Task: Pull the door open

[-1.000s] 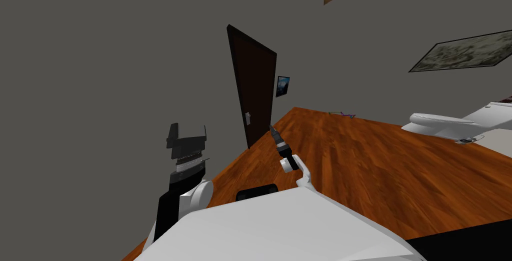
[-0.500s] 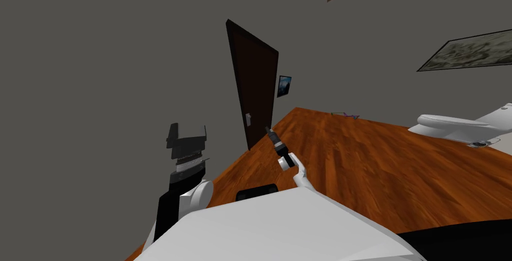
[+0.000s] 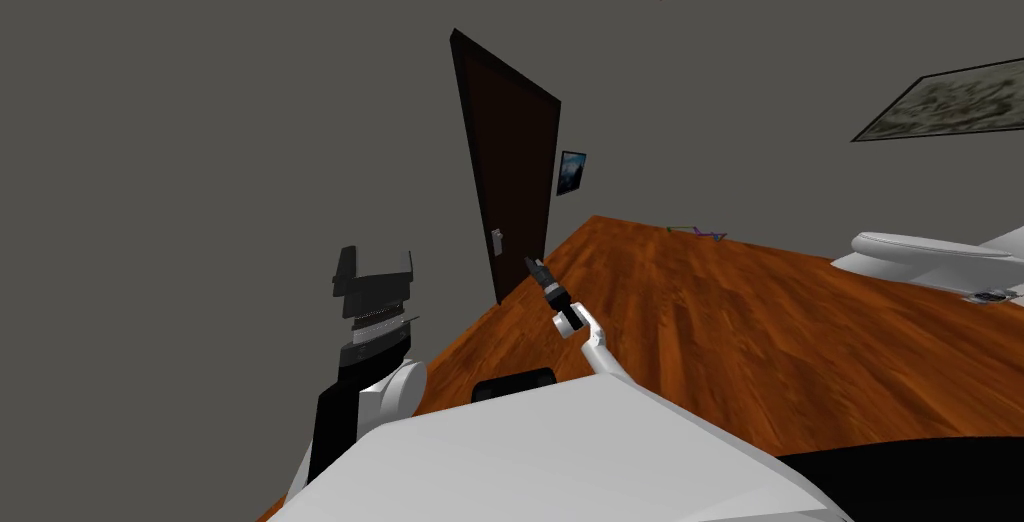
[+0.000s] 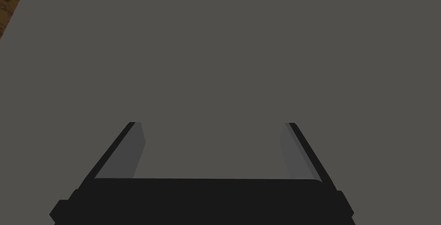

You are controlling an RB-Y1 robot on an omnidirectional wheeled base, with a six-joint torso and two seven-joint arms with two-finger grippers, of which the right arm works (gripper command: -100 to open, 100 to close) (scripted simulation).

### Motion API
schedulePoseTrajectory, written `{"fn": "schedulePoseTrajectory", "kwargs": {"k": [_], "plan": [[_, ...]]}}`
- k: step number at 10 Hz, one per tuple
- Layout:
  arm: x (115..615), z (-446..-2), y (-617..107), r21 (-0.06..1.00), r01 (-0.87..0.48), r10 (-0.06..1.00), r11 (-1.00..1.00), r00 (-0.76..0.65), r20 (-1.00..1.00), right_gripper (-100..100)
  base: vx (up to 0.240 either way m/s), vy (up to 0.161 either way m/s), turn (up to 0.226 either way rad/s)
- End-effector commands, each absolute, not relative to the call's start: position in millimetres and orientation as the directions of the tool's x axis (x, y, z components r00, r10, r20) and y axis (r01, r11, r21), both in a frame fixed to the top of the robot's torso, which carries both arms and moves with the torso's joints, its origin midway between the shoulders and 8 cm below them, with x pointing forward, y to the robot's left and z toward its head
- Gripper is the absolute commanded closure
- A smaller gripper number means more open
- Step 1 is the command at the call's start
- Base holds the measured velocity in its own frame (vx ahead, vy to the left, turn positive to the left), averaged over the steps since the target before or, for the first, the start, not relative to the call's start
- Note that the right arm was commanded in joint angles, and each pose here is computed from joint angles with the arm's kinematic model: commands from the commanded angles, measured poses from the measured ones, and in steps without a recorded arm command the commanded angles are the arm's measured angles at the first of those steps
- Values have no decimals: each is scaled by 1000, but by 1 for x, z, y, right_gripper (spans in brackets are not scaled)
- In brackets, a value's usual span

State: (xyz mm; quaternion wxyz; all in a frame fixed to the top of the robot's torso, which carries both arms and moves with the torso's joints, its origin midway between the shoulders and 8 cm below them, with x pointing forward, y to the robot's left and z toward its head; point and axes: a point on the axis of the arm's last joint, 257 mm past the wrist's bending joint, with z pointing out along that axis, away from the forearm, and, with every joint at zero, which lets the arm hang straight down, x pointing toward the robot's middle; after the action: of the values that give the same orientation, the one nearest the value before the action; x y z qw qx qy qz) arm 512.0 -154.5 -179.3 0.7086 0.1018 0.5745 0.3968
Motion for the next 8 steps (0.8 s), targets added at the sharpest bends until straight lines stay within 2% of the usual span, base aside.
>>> {"fn": "schedulePoseTrajectory", "kwargs": {"k": [1, 8], "plan": [[517, -187, -148, 570, -449, 645, 688, 19, -764, -100, 96, 0, 20], [536, -220, -126, 435, -470, 492, 768, -4, -871, -100, 100, -9, 18]]}}
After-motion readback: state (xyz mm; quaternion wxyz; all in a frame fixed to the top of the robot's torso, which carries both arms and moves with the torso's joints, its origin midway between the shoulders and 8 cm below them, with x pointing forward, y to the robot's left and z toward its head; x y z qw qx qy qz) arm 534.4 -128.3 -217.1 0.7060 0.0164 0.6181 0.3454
